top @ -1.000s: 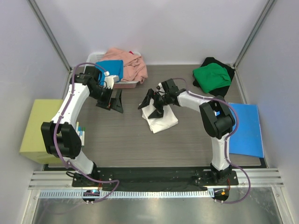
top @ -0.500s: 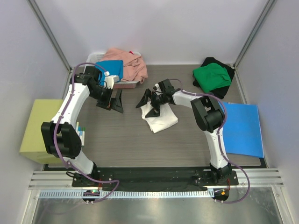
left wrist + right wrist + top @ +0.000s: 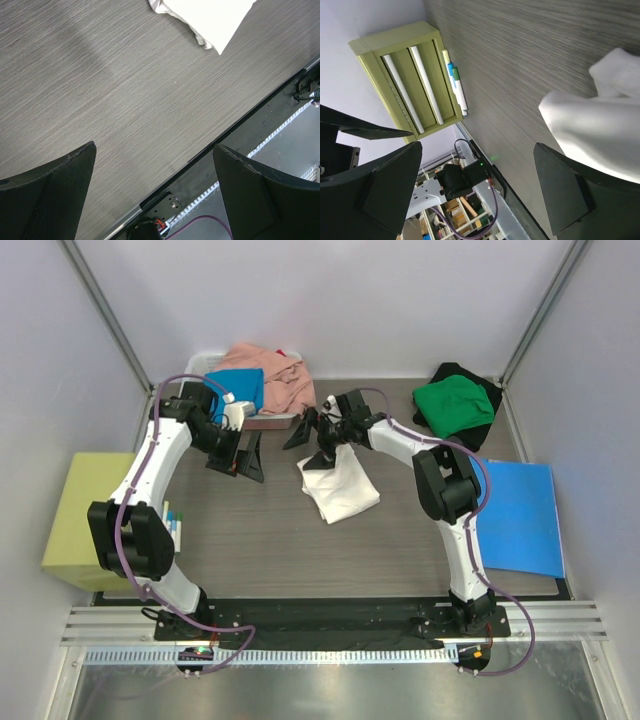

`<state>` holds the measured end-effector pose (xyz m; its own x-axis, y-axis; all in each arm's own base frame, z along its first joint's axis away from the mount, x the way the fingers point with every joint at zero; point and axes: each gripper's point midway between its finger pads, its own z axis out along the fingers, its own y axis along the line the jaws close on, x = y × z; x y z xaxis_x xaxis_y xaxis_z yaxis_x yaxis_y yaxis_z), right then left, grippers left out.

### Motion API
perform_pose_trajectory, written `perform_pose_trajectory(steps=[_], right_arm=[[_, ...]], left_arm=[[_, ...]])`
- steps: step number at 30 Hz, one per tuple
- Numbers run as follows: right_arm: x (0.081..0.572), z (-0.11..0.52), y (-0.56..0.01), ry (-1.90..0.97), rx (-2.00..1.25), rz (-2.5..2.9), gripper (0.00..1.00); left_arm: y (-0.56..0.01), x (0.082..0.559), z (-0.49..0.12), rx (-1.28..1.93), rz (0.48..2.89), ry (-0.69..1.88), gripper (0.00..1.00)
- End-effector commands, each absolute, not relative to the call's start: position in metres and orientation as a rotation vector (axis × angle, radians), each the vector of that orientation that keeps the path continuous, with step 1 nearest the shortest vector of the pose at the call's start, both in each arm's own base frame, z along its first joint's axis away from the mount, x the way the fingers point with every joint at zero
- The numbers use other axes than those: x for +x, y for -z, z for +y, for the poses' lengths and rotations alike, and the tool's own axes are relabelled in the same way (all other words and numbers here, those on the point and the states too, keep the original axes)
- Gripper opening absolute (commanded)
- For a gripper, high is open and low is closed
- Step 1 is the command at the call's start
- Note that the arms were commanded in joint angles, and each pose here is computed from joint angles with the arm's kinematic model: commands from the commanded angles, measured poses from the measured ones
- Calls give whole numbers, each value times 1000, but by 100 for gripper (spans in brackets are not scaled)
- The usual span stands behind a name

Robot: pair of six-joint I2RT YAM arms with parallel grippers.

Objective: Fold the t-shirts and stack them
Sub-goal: Fold the tshirt

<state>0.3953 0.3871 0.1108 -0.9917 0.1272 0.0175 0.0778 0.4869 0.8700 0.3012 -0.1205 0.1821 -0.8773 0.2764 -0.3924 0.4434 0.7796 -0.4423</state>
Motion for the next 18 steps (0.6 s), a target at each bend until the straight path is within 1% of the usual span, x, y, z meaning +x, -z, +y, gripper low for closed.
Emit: perform_pose_trajectory(steps=[1, 8, 11, 14, 18], right_arm=[[402, 387, -97, -1529, 180, 2679, 100], [412, 373, -34, -1473, 259, 2758, 100], [415, 371, -24, -1487, 270, 2766, 100], [416, 372, -39, -1516, 241, 2742, 100], [429, 372, -94, -1570, 165, 2625, 100]], left_arm=[[-194, 299, -120, 576, 2616, 781, 100], [-193, 294, -122, 581, 2621, 804, 100], [-193, 291, -122, 592, 2620, 807, 100], [-192, 288, -122, 597, 2622, 807, 100], [-191, 287, -123, 597, 2623, 824, 100]])
